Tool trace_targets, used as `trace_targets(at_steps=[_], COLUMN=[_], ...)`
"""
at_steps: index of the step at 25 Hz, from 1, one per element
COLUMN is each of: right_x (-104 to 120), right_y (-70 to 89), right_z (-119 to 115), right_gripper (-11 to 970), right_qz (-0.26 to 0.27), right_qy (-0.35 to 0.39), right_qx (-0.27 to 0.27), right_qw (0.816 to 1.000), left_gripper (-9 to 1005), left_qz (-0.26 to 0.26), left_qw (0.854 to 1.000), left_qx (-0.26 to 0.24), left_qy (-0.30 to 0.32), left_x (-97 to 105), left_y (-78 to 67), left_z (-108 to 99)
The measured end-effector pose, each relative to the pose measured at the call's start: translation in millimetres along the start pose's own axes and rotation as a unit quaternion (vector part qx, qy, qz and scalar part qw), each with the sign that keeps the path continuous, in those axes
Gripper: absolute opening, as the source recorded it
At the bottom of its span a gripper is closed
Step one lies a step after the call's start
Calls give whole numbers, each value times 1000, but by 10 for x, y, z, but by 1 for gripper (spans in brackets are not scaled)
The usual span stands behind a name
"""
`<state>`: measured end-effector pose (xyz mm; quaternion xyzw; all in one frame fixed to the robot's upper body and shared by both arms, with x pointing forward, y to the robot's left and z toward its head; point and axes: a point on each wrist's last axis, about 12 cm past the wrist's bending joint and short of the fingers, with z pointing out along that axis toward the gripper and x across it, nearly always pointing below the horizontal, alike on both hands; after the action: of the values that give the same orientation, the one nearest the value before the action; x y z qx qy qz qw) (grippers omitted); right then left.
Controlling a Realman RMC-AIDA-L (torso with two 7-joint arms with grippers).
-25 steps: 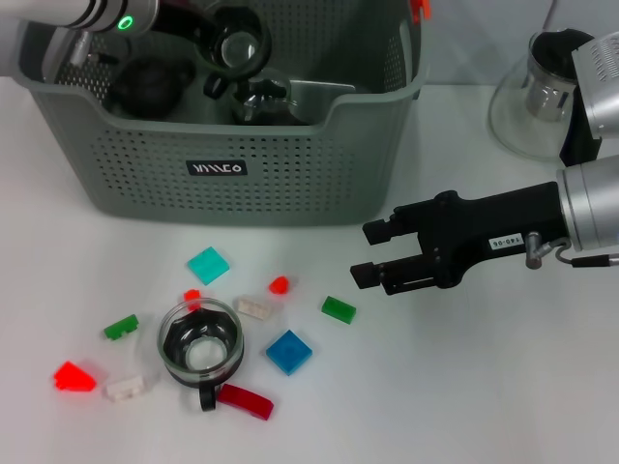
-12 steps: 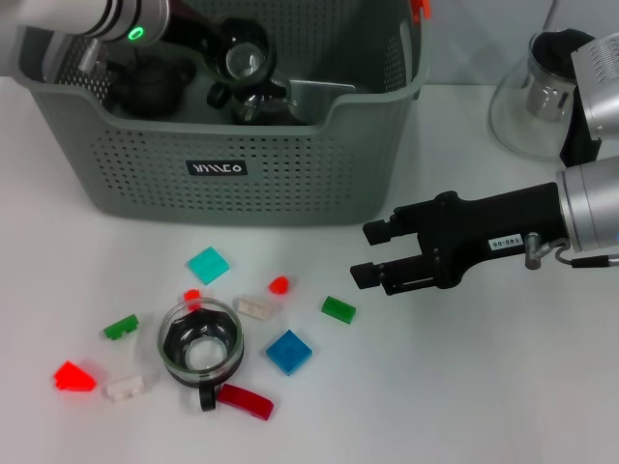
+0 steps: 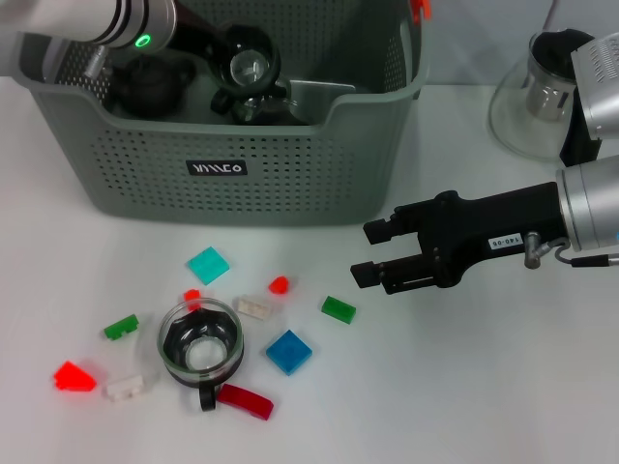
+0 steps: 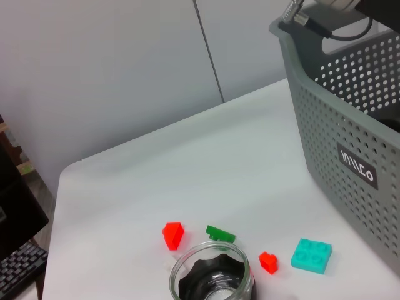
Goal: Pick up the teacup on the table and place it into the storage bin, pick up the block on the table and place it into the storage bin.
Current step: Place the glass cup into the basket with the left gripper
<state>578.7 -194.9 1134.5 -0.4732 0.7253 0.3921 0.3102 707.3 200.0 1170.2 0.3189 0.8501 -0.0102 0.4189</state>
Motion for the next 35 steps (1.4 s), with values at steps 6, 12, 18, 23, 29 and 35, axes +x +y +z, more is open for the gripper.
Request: trace_targets(at_steps=[6, 12, 18, 23, 29, 35], right_x=[4, -1, 0, 16, 17, 17], right_y=[-5, -7, -7, -11, -11, -11], right_z=[-1, 1, 6, 11, 15, 15], right_gripper=[703, 703, 704, 704, 704, 704], right_qz=[1, 0, 0, 3, 2, 2], right_qy=[0, 0, 0, 0, 1, 1], right_qx=[2, 3, 3, 3, 3, 3], right_qw=[1000, 1000, 1000, 1000, 1000, 1000], left_gripper=[45, 45, 45, 45, 45, 69], left_qz=[0, 10, 14, 14, 14, 13], left_qw=[1000, 1000, 1000, 1000, 1000, 1000], left_qx=[-3, -2, -3, -3, -3, -3], left_qy=[-1, 3, 4, 4, 3, 3], left_x=[19, 29, 34, 33, 33, 38], left_y=[-3, -50, -81, -82, -89, -88], left_z=[7, 27, 41, 41, 44, 44])
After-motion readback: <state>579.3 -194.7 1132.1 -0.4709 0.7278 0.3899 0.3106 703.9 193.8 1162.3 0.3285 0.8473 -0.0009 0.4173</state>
